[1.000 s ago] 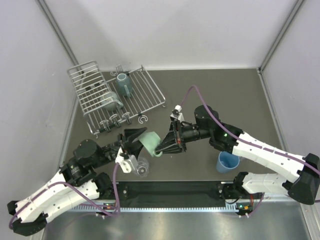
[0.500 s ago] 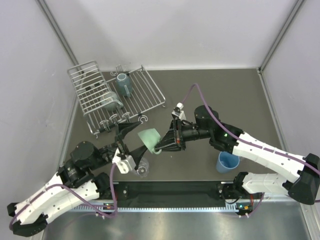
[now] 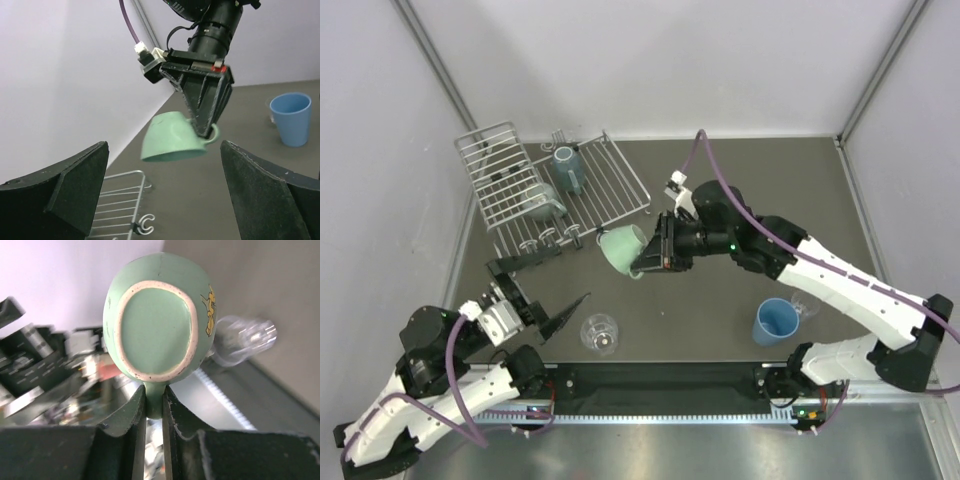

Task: Load the cups into the dish rack

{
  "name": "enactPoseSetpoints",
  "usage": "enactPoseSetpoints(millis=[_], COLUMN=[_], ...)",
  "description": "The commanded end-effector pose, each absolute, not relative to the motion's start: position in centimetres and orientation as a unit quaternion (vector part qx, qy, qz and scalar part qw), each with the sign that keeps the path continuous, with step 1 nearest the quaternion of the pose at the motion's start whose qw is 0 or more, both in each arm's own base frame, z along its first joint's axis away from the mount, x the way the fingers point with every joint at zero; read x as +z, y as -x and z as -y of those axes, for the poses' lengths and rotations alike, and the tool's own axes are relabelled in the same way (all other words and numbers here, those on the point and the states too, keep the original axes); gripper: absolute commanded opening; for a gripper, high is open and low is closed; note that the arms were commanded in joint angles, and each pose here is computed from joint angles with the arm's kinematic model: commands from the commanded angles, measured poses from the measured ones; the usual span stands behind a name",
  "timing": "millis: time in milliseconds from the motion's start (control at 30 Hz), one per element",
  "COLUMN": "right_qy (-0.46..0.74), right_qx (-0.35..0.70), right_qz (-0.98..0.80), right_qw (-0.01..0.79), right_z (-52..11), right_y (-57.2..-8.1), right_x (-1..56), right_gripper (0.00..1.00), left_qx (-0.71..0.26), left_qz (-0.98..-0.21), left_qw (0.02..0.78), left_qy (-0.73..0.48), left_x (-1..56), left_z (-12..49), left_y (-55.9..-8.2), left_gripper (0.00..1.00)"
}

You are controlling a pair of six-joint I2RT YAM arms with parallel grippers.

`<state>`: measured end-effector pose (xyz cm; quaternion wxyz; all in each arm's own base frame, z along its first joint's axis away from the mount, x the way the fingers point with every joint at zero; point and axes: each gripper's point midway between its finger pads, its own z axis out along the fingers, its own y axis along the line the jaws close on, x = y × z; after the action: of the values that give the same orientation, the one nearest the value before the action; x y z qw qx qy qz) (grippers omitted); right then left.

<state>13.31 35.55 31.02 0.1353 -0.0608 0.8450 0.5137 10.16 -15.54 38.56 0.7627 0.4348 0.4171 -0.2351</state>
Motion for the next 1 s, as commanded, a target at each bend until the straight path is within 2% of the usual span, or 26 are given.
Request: enactPoseSetpoints(millis=[0,233,433,533,700,967], right_qy=[0.105,0.129,0.16,0.173,0.177,0.197], right_qx=[0.422,0.265,0.16,0.149,0.136,0.112], right_qz=[-0.866,-0.885,-0.865,-0.854,-0.834,-0.819], right_qw=[0.246,0.362,0.449,0.467,0.504,0.527], right_z=[-34.3,-34.2,-34.9,-36.7,-39.2,-42.7], right_y=[-17.5,-25.2,-31.1,-33.0,-36.2,-39.8], right_x=[30.3,27.0,27.1,27.5,28.8,26.7], right_gripper=[0.0,0.0,0.0,0.0,0.0,0.0], left_qx=[-0.303,-0.32,-0.325,-0.326,-0.328,-0.314], left_qz=[-0.457,-0.569,-0.63,-0.649,-0.666,-0.683], left_qw=[0.762,0.735,0.704,0.687,0.67,0.652], left_qy=[-0.344,-0.184,-0.048,0.016,0.017,0.093], left_x=[40.7,39.3,37.5,36.5,35.7,34.5], left_z=[14.7,12.7,10.7,9.8,10.0,7.3], left_y=[-10.2,-13.5,-15.5,-16.2,-16.0,-15.9], left_gripper=[0.98,0.98,0.98,0.98,0.98,0.98])
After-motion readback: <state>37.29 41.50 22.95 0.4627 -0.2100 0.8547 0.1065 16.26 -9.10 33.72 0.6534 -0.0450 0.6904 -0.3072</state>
